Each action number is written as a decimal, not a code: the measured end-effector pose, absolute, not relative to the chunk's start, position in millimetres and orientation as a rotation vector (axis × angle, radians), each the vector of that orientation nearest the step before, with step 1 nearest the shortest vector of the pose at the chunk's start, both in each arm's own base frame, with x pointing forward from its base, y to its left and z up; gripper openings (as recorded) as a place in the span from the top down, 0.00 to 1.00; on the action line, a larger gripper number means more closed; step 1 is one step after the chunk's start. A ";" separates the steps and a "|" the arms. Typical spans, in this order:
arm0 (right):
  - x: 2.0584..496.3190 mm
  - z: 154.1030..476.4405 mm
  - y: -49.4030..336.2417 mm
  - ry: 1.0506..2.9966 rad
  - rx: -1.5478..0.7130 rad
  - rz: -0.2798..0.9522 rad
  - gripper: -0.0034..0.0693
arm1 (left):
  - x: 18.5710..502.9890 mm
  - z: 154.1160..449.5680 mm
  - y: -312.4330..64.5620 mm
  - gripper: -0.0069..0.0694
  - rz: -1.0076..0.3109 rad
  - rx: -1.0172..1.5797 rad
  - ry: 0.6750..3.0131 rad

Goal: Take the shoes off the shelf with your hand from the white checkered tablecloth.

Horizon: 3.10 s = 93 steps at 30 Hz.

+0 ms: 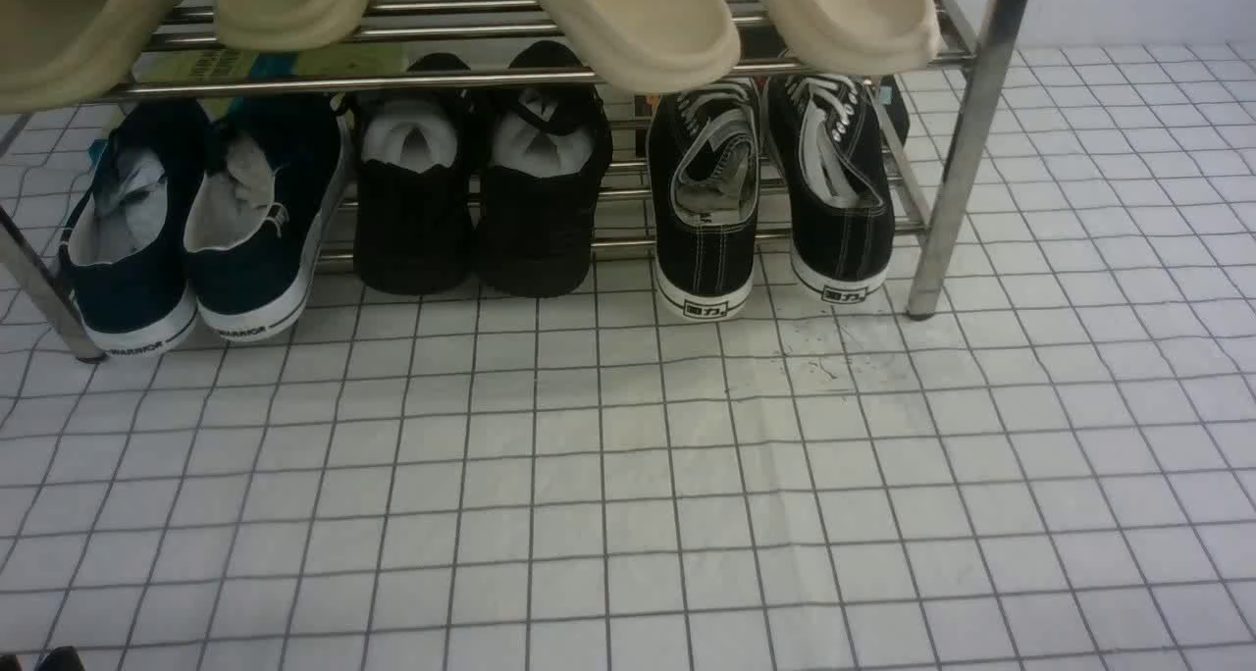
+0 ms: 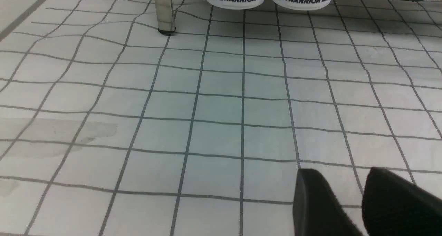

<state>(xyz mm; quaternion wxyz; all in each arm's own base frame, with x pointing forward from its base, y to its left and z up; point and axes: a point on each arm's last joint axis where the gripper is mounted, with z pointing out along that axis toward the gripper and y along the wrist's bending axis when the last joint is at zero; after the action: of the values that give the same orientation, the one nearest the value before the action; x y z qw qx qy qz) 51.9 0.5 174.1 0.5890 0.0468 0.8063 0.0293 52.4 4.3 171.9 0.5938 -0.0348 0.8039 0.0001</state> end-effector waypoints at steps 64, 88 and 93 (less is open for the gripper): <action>79.3 289.5 13.5 2.077 0.298 0.382 0.97 | 52.4 171.9 4.3 0.60 0.000 -0.081 1.868; 248.5 333.0 137.1 2.622 -0.436 0.860 0.65 | 52.4 171.9 4.3 0.60 0.000 -0.081 1.869; 282.4 321.9 187.1 2.677 -0.400 0.656 0.57 | 52.4 171.9 4.3 0.60 0.000 -0.081 1.869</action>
<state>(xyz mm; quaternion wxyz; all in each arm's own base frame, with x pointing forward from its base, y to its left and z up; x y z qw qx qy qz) 282.4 187.1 321.9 0.1773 -0.1413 0.9460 0.2319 52.4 4.3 171.9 0.5937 -0.0348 0.8039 0.0001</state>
